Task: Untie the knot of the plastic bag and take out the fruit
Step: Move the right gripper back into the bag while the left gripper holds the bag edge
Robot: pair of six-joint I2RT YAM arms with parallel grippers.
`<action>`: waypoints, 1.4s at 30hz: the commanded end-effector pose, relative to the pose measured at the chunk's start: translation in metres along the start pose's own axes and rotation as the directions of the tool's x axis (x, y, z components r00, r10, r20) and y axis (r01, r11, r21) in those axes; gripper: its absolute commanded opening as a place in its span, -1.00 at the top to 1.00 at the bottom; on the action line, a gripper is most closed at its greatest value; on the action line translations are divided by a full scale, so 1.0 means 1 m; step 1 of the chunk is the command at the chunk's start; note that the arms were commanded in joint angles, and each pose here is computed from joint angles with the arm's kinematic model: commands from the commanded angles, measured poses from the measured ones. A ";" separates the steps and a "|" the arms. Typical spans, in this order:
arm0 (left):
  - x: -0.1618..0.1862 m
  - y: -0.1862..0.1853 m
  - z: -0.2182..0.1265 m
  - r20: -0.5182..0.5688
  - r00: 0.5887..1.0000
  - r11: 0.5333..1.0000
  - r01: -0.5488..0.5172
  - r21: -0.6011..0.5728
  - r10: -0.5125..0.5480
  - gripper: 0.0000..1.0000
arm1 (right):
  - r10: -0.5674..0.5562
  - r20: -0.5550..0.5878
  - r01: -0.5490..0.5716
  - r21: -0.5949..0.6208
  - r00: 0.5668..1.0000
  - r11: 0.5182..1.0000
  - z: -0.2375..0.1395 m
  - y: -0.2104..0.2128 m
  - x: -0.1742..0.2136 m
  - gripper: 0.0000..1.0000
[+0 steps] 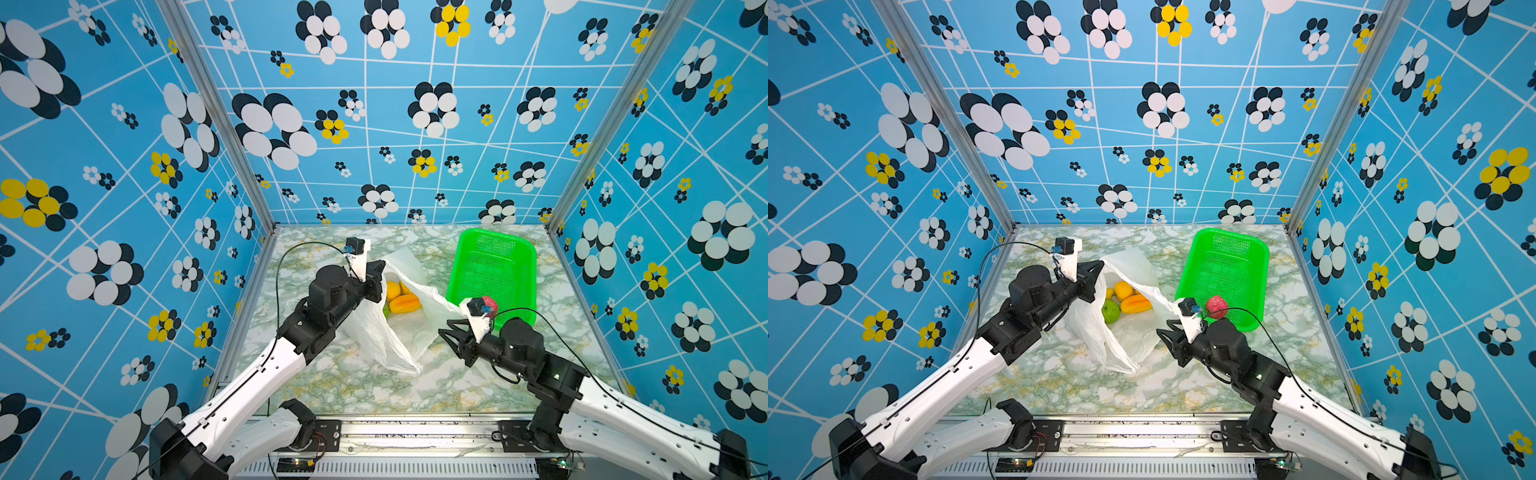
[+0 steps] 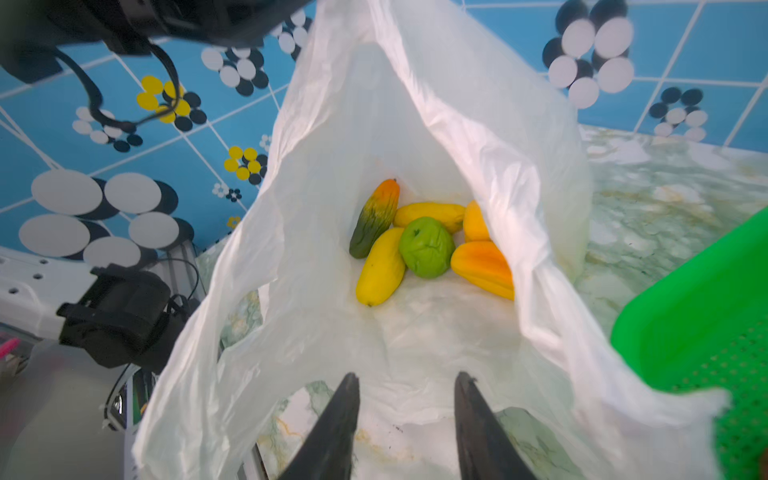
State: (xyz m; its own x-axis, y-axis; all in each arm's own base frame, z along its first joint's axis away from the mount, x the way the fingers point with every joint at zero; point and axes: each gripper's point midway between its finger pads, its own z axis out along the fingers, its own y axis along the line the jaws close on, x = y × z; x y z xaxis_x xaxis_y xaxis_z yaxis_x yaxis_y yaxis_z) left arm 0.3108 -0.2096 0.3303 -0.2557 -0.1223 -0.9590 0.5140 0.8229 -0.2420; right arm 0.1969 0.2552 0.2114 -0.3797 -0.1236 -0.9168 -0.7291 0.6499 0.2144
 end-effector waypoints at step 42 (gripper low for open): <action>-0.002 -0.011 -0.018 0.102 0.989 0.990 -0.119 0.075 0.111 1.00 | -0.100 0.013 0.096 0.159 0.995 0.982 0.030 0.006 0.013 0.03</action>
State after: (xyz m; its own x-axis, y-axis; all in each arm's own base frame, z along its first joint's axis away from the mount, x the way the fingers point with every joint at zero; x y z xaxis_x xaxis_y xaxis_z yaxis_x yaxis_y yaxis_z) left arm 0.2915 -0.2090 0.3333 -0.1475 -0.0870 -0.9852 0.5934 0.7892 -0.1586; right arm 0.1993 0.2871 0.2130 -0.2795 -0.1178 -0.9529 -0.6954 0.7091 0.1163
